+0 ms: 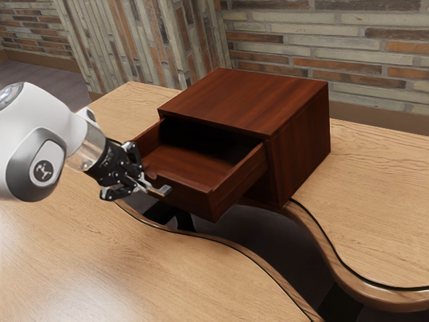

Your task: Pull the drawer handle with one arm to open the drawer

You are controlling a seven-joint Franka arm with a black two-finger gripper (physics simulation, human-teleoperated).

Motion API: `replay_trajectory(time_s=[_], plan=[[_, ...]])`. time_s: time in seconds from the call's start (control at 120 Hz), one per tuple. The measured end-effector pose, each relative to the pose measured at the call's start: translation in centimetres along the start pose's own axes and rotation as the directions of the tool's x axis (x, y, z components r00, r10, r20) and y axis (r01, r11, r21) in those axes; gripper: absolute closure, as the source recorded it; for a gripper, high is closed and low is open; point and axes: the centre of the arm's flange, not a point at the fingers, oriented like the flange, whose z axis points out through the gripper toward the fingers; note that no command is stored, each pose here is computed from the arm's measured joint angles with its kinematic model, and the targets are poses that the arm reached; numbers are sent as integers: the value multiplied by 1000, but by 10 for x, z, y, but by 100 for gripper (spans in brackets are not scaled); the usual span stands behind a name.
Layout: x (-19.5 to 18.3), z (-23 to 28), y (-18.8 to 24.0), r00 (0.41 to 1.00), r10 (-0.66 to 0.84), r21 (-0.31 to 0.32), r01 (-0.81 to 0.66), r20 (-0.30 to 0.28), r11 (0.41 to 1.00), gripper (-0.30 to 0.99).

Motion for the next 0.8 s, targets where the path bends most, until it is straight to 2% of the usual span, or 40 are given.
replay_trajectory(time_s=[0.083, 0.558, 0.633, 0.675, 0.8], plan=[[0, -2, 0, 1000, 2, -4, -2, -2, 1000, 77], [16, -28, -5, 1000, -5, -20, 5, -8, 1000, 48], [29, -47, 9, 999, -24, 13, 24, -23, 1000, 35], [33, -65, 32, 999, -24, 42, 25, -36, 999, 30], [15, -91, 98, 999, 0, 182, 9, -47, 983, 18]])
